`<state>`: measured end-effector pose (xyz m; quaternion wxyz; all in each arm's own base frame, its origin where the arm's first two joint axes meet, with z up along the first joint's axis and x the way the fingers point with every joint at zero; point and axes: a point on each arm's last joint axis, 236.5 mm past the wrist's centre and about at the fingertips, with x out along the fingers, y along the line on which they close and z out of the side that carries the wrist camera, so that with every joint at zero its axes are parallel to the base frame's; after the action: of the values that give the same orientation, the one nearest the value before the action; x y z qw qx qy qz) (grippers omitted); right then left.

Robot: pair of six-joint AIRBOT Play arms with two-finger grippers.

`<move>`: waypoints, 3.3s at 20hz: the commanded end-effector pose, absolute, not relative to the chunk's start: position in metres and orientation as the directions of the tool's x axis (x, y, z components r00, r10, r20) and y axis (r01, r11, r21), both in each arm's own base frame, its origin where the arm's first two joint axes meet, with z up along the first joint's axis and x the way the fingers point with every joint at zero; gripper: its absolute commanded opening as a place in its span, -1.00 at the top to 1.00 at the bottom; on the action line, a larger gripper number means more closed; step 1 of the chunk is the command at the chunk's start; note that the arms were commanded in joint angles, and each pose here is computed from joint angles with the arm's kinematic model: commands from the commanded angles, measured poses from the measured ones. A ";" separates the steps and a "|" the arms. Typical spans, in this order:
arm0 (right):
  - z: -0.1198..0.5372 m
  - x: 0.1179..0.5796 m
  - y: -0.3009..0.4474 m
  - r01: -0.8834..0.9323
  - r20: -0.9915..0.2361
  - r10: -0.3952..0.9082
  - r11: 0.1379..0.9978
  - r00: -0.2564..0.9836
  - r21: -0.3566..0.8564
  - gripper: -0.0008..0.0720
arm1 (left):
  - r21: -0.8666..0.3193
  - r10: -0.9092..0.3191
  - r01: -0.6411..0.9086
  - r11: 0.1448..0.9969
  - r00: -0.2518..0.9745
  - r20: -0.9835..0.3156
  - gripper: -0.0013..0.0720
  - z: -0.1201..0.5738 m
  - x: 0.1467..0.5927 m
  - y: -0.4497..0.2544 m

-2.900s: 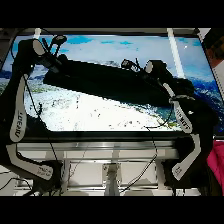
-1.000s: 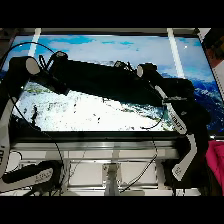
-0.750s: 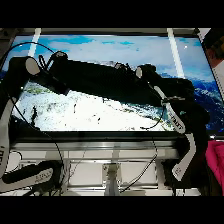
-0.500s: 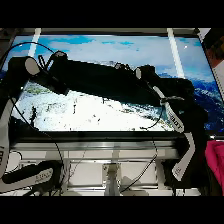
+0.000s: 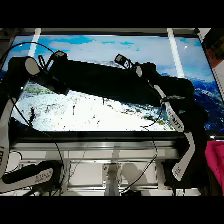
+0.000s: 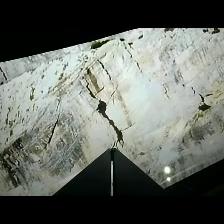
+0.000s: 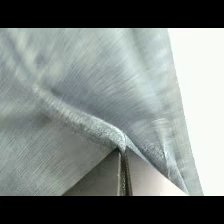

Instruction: Fold the clothes and pants, and hang the long-sleeved shirts on hangers.

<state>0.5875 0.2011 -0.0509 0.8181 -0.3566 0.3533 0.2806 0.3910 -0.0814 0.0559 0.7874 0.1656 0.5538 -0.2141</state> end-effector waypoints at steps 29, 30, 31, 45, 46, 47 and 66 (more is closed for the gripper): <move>0.061 0.498 -0.019 0.061 -0.796 0.268 0.933 0.543 0.356 0.93 | -0.437 -0.571 0.415 0.798 0.290 -0.768 0.94 0.011 0.401 -0.324; 0.055 0.482 -0.031 0.101 -0.805 0.256 0.927 0.535 0.362 0.93 | -0.441 -0.566 0.400 0.804 0.286 -0.773 0.94 0.004 0.403 -0.324; 0.049 0.464 -0.042 0.148 -0.808 0.249 0.914 0.534 0.379 0.93 | -0.440 -0.562 0.395 0.806 0.277 -0.779 0.94 -0.002 0.403 -0.324; -0.008 0.325 -0.175 0.644 -0.679 -0.115 0.462 0.725 0.610 0.22 | -0.441 -0.555 0.409 0.799 0.219 -0.802 0.93 -0.016 0.387 -0.333; -0.013 0.323 -0.180 0.683 -0.691 -0.120 0.342 0.713 0.646 0.21 | -0.441 -0.555 0.409 0.799 0.217 -0.803 0.93 -0.016 0.386 -0.333; -0.022 0.322 -0.178 0.702 -0.707 -0.083 0.247 0.702 0.668 0.21 | -0.442 -0.554 0.409 0.798 0.212 -0.805 0.93 -0.016 0.385 -0.333; -0.091 0.347 -0.181 0.631 -0.626 0.388 0.131 0.677 0.764 -0.57 | -0.562 -0.653 0.340 0.754 0.288 -0.701 0.93 0.008 0.403 -0.357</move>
<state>0.3450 -0.1769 -0.0844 0.6362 0.6626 0.3831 -0.0974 0.3896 -0.3456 -0.0061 0.7768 -0.1093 0.5339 -0.3156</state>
